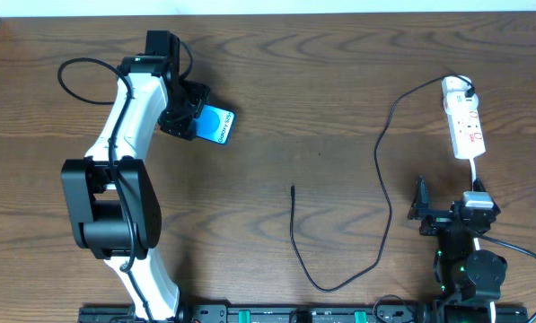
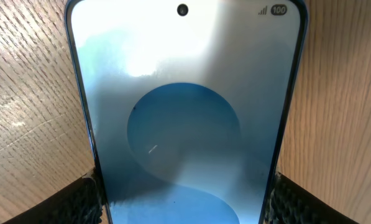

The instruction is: Plug charger to phone and switch on socket

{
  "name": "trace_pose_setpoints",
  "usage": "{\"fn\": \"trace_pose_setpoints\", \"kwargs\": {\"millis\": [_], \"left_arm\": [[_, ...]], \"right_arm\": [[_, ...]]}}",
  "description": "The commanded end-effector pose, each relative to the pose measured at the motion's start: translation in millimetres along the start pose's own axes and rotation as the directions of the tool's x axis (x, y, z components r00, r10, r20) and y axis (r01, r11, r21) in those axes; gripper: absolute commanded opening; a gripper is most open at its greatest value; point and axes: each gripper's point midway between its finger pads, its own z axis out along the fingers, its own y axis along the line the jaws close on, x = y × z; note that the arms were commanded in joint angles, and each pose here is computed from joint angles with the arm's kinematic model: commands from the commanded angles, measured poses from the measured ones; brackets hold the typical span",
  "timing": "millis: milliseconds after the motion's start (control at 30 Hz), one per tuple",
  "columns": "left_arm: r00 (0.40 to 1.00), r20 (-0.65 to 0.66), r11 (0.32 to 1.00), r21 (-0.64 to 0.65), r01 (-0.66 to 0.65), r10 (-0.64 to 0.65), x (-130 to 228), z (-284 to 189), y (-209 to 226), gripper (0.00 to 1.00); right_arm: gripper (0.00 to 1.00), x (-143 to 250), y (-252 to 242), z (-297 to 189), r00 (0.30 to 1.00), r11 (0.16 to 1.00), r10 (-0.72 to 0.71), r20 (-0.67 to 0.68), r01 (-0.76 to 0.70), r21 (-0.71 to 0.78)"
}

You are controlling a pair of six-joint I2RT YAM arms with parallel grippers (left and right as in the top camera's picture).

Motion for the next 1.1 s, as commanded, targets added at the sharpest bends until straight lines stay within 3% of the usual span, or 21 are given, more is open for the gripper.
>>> {"fn": "trace_pose_setpoints", "kwargs": {"millis": [0,533,867,1067], "left_arm": [[0.999,0.032,1.000,0.024,-0.014,0.014,-4.7,-13.1,-3.4,0.08],[0.999,0.032,1.000,0.024,-0.011,0.010,-4.5,-13.1,-3.4,0.07],[0.999,0.032,1.000,0.024,-0.011,0.010,-4.5,-13.1,-3.4,0.08],[0.999,0.032,1.000,0.024,-0.011,0.010,-4.5,-13.1,-3.4,0.07]], "right_arm": [[0.99,-1.1,-9.8,-0.6,1.000,0.998,-0.023,0.005,0.023,0.059],[0.99,-1.3,-6.2,-0.4,1.000,0.999,-0.008,0.007,0.007,0.038],[0.99,-34.6,1.0,-2.8,0.990,1.000,0.023,0.140,-0.023,-0.007],[0.99,-44.3,0.8,-1.1,0.997,1.000,0.022,0.070,-0.022,-0.004]]}}
